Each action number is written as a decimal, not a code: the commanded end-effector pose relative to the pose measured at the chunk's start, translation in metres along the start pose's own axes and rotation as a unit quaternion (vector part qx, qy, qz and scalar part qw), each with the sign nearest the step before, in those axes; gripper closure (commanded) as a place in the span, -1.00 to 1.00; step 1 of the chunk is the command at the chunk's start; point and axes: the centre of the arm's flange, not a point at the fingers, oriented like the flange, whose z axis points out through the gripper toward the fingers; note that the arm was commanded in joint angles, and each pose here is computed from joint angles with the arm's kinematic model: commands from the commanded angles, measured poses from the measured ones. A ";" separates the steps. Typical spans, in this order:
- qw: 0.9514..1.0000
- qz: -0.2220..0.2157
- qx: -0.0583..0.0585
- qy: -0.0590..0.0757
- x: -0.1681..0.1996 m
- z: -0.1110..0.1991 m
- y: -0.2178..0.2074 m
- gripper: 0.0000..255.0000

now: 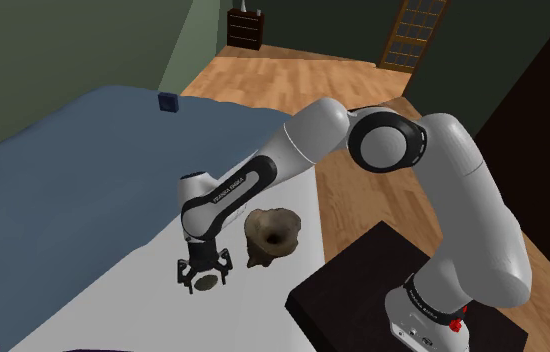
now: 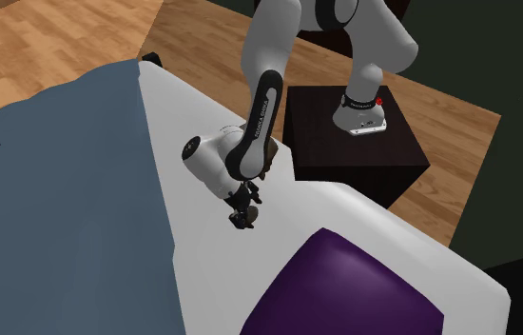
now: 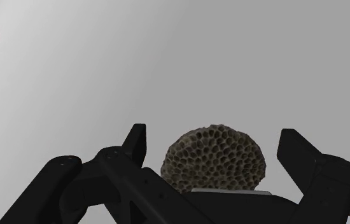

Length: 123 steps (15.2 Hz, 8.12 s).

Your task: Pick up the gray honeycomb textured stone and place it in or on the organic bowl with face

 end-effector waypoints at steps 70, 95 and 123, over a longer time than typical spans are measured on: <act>1.000 0.000 0.000 0.000 -0.056 -0.225 0.191 1.00; 0.993 0.100 0.059 0.005 0.017 -0.108 0.253 -1.00; 0.993 0.100 0.059 0.005 -0.013 -0.163 0.253 1.00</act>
